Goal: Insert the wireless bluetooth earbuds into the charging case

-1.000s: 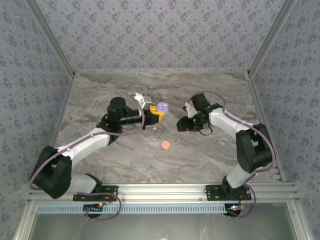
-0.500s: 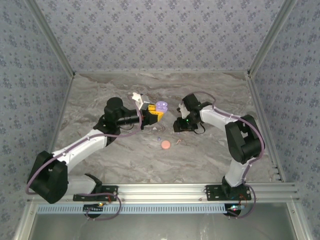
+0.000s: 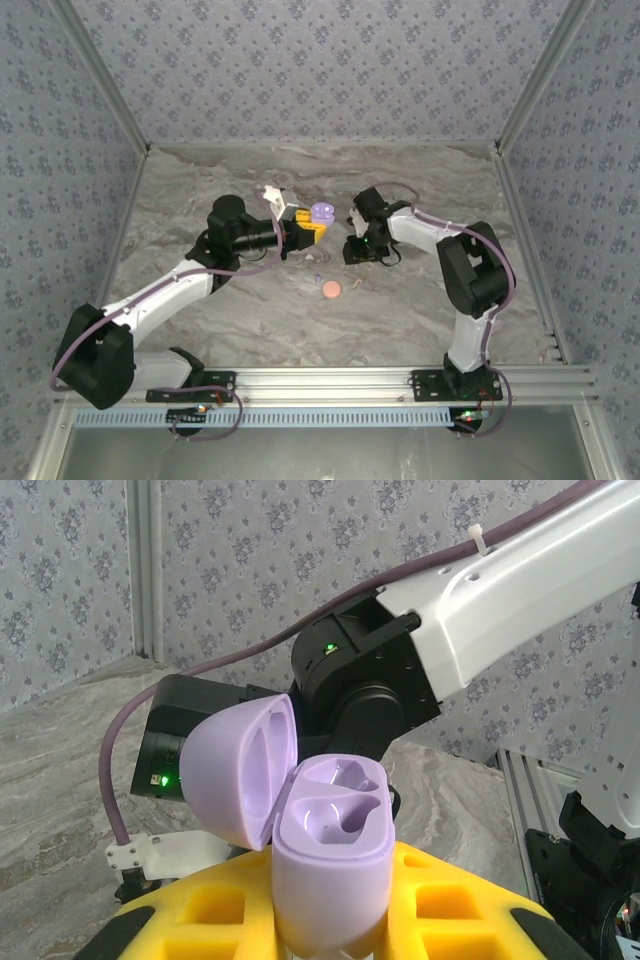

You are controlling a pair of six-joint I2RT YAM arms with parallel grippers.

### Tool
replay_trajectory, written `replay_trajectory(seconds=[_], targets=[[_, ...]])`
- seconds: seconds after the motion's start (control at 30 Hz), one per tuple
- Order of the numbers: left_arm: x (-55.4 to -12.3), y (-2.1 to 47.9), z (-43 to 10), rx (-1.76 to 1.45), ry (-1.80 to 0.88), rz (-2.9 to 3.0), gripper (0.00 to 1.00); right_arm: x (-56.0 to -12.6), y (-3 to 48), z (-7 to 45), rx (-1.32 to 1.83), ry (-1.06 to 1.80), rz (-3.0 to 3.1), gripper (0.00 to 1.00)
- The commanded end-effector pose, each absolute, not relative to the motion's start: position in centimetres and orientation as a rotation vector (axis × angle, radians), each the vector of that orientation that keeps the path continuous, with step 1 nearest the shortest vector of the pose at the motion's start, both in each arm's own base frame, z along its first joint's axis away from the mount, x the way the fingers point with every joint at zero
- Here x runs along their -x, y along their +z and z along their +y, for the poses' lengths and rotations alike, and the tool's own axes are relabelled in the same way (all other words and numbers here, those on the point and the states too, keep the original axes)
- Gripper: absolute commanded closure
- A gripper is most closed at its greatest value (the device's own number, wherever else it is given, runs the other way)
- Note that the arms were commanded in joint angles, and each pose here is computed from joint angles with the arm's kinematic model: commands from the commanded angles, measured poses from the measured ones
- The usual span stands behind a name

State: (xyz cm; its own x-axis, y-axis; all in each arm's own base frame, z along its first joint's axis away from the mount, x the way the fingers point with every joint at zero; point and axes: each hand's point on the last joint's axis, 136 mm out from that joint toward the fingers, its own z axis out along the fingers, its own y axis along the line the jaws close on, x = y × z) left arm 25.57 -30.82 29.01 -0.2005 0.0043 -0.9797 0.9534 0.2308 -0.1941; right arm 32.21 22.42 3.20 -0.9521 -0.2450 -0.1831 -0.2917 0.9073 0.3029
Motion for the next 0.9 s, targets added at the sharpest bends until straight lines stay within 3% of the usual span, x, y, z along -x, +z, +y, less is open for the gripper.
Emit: replay_trajectory(seconds=[0.0, 0.17, 0.5, 0.87], targets=[[-25.0, 30.2, -30.7, -0.967, -1.146, 1.424, 0.79, -32.3, 2.7, 21.9, 0.379, 0.416, 2.974, 0.63], [-25.0, 30.2, -30.7, -0.968, -1.146, 1.424, 0.79, -32.7, 2.0, 21.8, 0.354, 0.383, 2.988, 0.66], [-25.0, 30.3, -30.6, -0.966, -1.142, 1.427, 0.79, -35.2, 2.2, 22.4, 0.338, 0.344, 2.965, 0.82], [-24.8, 30.3, -30.4, -0.968, -1.133, 1.431, 0.79, -37.8, 3.4, 21.4, 0.352, 0.314, 2.941, 0.84]])
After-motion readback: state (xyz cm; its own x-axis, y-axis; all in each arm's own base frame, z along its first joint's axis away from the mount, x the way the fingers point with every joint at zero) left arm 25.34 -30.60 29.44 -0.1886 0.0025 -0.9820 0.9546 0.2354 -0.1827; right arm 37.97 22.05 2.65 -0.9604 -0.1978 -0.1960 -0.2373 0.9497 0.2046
